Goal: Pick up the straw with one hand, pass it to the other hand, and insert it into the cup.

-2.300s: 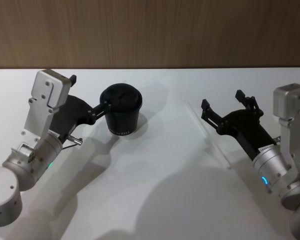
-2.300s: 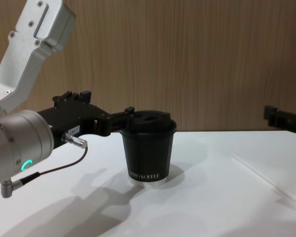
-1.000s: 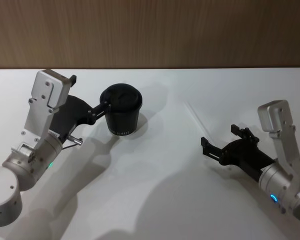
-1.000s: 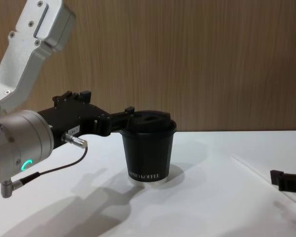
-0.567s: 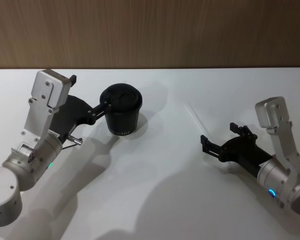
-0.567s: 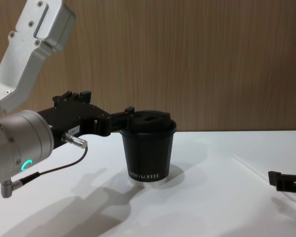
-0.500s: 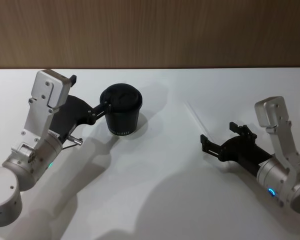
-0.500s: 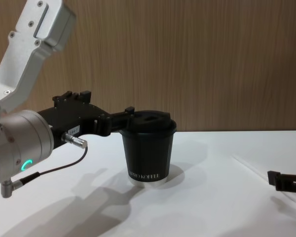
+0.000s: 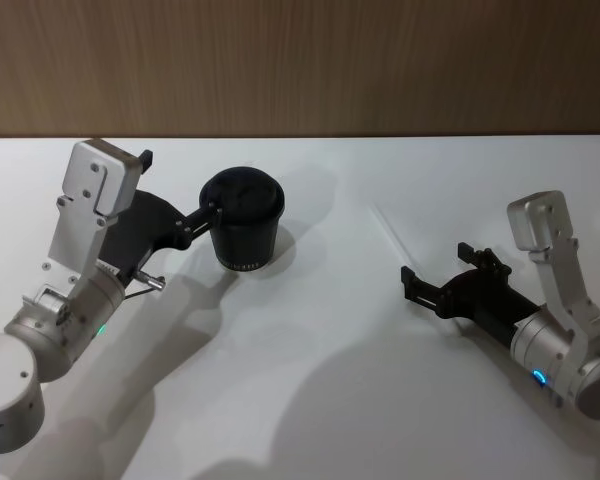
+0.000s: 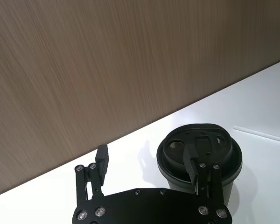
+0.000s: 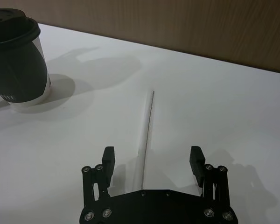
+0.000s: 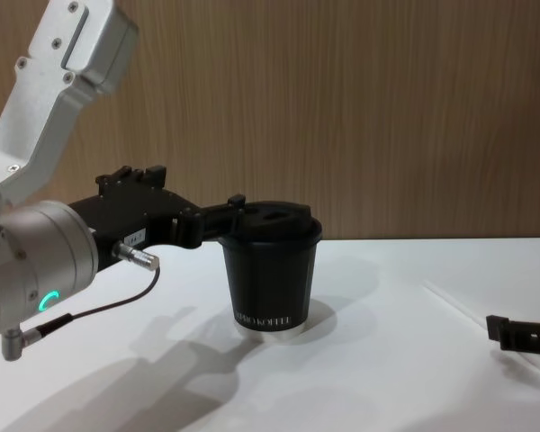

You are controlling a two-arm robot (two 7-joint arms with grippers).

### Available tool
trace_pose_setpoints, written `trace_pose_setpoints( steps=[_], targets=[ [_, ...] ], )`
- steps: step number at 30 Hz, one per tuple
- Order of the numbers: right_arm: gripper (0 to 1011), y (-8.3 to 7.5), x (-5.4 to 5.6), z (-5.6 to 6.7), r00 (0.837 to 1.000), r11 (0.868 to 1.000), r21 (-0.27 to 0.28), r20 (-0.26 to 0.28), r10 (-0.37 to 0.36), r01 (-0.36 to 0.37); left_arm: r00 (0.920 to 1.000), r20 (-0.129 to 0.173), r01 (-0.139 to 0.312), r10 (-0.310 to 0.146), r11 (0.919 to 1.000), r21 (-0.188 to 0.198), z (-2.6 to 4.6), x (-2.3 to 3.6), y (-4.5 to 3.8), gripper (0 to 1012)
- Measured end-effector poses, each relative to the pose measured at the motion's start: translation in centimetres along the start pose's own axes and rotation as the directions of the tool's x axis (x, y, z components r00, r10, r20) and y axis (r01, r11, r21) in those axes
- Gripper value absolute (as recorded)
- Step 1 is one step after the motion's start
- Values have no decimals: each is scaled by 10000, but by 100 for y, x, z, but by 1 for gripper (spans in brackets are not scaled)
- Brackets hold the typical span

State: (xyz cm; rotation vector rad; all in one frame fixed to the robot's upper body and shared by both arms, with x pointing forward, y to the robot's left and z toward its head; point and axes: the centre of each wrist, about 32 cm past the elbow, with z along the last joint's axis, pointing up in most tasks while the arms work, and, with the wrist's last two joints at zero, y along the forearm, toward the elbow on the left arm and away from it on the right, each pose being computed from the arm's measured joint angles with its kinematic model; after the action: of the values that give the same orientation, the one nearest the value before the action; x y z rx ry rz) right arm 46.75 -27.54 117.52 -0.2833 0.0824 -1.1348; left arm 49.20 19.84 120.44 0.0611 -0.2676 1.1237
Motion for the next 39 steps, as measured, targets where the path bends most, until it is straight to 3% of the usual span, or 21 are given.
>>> trace_pose_setpoints(
  steps=[16,30,39],
  targets=[
    [1001,37,40,-73,9990,9999,-123,-434,-73,68,10000,0,0,0,10000,1,0,0,0,1003],
    [1000,44,21,-108,9991,9997,-250,-427,69,-79,10000,1,0,0,10000,0,0,0,0,1003],
    [799,48,2,-132,9995,9992,-362,-301,136,-147,10000,0,0,0,10000,1,0,0,0,1003]
  ],
)
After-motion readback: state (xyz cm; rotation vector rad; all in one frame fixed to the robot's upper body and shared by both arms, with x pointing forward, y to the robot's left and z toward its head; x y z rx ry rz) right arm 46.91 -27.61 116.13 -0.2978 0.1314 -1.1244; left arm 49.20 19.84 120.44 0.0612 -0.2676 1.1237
